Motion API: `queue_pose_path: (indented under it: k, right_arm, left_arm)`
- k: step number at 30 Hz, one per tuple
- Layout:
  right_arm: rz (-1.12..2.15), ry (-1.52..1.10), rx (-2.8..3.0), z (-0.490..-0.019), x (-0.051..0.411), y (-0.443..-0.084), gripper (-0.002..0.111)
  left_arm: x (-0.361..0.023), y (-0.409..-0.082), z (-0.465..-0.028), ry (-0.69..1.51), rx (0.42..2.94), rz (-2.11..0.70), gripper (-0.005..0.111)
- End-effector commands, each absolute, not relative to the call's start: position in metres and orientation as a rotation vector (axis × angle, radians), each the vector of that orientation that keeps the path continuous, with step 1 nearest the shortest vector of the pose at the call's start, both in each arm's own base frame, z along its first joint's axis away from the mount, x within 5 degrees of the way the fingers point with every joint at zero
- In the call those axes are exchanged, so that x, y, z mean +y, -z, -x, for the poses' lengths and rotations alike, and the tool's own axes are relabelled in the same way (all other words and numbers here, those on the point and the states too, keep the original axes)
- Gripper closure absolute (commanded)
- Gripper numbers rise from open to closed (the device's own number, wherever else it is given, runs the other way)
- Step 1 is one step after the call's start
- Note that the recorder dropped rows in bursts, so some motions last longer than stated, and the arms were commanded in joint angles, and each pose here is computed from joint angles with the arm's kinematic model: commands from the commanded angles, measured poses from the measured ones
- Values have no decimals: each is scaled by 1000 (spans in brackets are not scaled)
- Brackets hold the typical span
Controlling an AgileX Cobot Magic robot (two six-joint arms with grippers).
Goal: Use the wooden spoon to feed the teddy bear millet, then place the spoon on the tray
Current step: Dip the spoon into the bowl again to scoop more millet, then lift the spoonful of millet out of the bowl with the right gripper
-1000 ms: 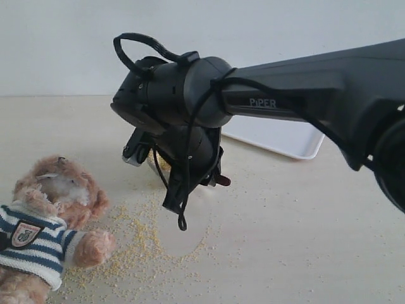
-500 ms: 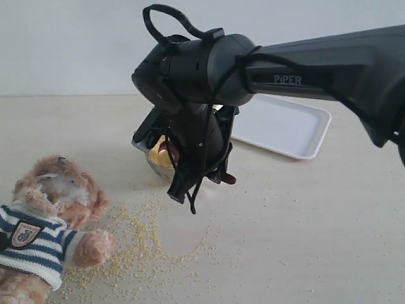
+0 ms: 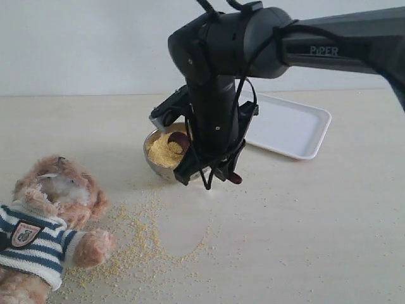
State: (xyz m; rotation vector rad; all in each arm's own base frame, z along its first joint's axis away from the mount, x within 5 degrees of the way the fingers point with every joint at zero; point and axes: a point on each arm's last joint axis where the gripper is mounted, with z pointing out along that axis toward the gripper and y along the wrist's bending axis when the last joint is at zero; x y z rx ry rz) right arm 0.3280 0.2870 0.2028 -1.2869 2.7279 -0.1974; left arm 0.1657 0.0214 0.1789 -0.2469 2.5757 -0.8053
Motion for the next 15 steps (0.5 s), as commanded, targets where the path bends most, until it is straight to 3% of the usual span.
queue_pose_path:
  k: [1, 5, 10, 15]
  right_arm:
    - [1210, 103, 2743, -333, 274, -223, 106]
    - [1147, -27, 2779, -334, 269, -232, 106]
    - [1080, -404, 2824, -328, 273, -243, 106]
    - [1032, -523, 2794, -322, 272, -264, 106]
  left_arm:
    - [20, -179, -165, 825, 2565, 253, 102]
    - [20, -179, -165, 825, 2565, 253, 102]
    - [20, -179, -165, 825, 2565, 253, 102]
    - [20, -179, -165, 825, 2565, 253, 102]
